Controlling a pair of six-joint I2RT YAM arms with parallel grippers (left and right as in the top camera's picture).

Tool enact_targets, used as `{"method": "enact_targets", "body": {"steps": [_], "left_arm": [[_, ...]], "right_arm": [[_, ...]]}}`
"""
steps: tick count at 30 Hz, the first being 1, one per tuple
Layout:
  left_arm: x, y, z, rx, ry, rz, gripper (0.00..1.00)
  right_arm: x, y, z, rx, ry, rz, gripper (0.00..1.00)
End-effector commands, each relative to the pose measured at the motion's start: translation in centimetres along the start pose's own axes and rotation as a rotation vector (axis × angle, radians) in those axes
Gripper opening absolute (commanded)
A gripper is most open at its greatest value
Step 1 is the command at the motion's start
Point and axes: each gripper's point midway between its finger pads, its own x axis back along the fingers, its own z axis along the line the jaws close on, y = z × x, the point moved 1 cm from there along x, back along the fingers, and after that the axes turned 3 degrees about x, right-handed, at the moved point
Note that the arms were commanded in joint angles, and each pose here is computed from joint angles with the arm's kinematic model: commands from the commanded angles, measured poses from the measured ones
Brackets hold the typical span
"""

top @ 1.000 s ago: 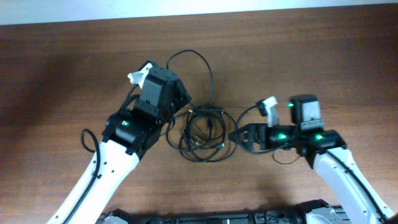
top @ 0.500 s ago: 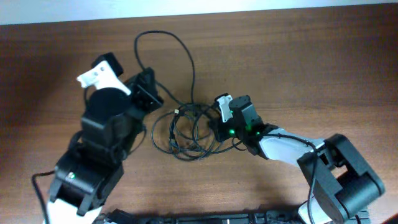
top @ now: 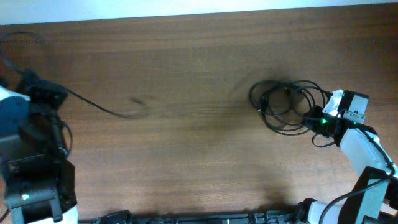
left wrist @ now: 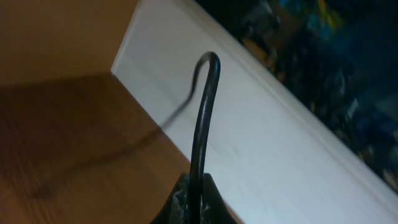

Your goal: Untangle cables

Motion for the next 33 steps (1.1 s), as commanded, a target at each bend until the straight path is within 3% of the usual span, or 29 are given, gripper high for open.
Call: {"method": "enact_targets", "body": {"steps": [1, 3, 5, 7, 9, 12, 13, 15, 16, 19, 21, 23, 25, 27, 31, 33], "left_arm": [[-0.7, 2.4, -0.3, 0.005, 0.000, -0.084, 0.00], [-2.7, 2.3, -0.7, 0.006, -0.003, -0.093, 0.00], [-6.6, 2.0, -1.6, -0.091, -0.020, -0.121, 0.00], [-11.0, 1.5, -2.4, -0.171, -0.041, -0.168, 0.00], [-14.7, 1.1, -1.7, -0.234, -0.029, -0.210, 0.00], [-19.5, 1.9, 3.3, -0.222, 0.103, -0.305, 0.00], [-20.7, 2.5, 5.0, -0.215, 0.132, -0.339, 0.00], [-22.9, 3.2, 7.8, -0.201, 0.157, -0.400, 0.00], [-24.0, 2.6, 9.1, -0.202, 0.172, -0.399, 0.00], [-28.4, -3.5, 13.8, -0.238, 0.238, -0.241, 0.00], [-31.3, -12.1, 17.0, -0.244, 0.198, 0.042, 0.00], [-32.0, -17.1, 17.4, -0.229, 0.108, 0.224, 0.00], [-31.7, -17.7, 15.4, -0.215, -0.002, 0.274, 0.33], [-30.3, -15.6, 14.6, -0.198, 0.044, 0.265, 0.99], [-22.0, -7.4, 16.4, -0.094, 0.472, 0.138, 0.99], [-18.6, -6.8, 16.0, -0.079, 0.513, 0.184, 0.99]], "right_arm": [[0.0, -1.7, 3.9, 0.051, 0.180, 0.072, 0.04], [-0.1, -3.2, 6.4, 0.092, 0.261, 0.129, 0.04], [-0.5, -6.0, 9.4, 0.184, 0.302, 0.215, 0.04], [-1.0, -8.4, 11.8, 0.290, 0.310, 0.268, 0.19], [-1.5, -9.6, 12.4, 0.363, 0.262, 0.279, 0.25], [-1.7, -10.8, 13.3, 0.427, 0.243, 0.292, 0.41], [-1.7, -10.9, 13.4, 0.432, 0.246, 0.294, 0.50], [-1.7, -11.0, 13.4, 0.426, 0.246, 0.295, 0.93], [-1.7, -10.9, 13.5, 0.427, 0.247, 0.293, 0.99], [-1.7, -10.9, 13.5, 0.423, 0.247, 0.294, 0.99], [-1.6, -11.0, 13.6, 0.423, 0.256, 0.298, 0.99], [-1.6, -11.1, 13.6, 0.422, 0.257, 0.300, 0.99], [-1.6, -11.2, 13.5, 0.419, 0.252, 0.309, 0.99], [-1.6, -11.3, 13.4, 0.418, 0.252, 0.311, 0.99], [-1.5, -11.4, 13.5, 0.416, 0.261, 0.317, 0.99], [-1.2, -11.8, 14.2, 0.411, 0.305, 0.335, 0.99]]}}
